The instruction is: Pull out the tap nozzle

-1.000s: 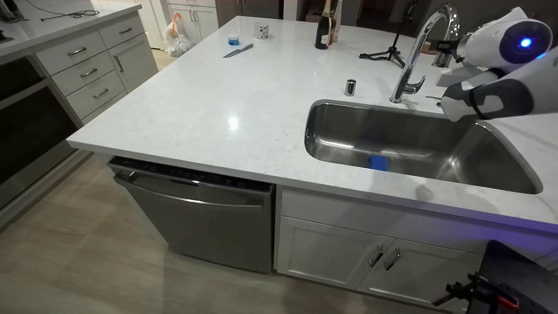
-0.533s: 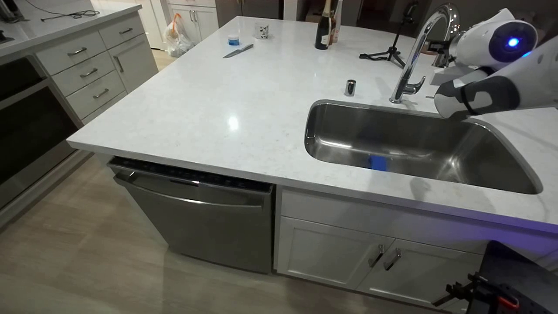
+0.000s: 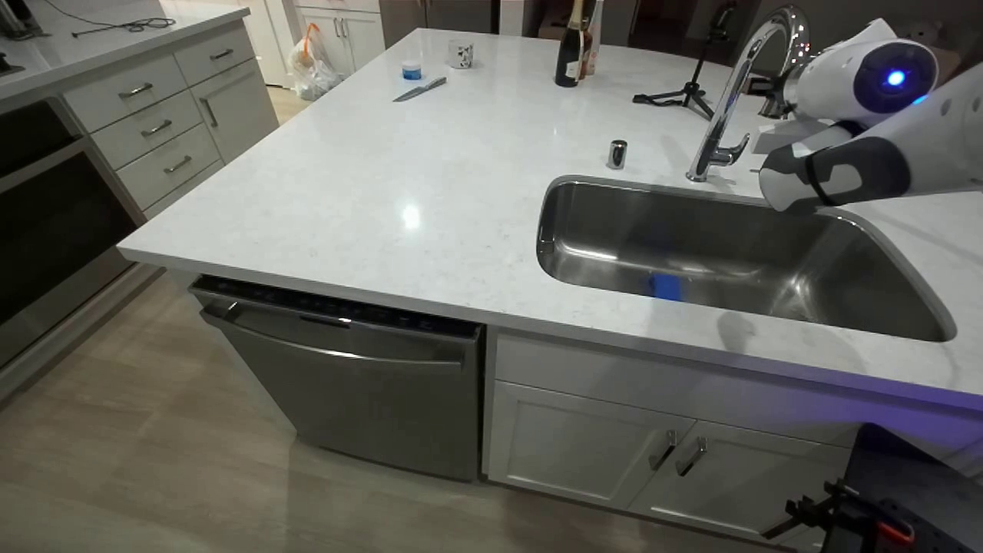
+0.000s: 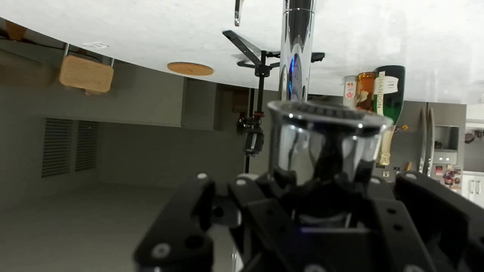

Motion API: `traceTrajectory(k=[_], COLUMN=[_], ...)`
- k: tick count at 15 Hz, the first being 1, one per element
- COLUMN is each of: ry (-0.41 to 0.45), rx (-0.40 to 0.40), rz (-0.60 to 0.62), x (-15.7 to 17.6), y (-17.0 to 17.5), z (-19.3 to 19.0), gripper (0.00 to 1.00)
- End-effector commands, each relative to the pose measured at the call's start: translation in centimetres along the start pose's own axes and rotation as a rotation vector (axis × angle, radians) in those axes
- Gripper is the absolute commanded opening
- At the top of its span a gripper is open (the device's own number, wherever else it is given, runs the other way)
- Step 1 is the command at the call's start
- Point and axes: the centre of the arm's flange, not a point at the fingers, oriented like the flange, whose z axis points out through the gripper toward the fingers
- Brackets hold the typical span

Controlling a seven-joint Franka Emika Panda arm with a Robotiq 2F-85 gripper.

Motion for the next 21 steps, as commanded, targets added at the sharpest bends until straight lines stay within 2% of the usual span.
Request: traceTrajectory(k=[1, 21], ry=[0.001, -0.092], rx=[0.021, 0.061], rz=[-0.031, -0.113], x=[-0.5, -5.5], y=[-0.9, -3.5], z=[-0.2, -1.0], gripper=[0.0, 0.01])
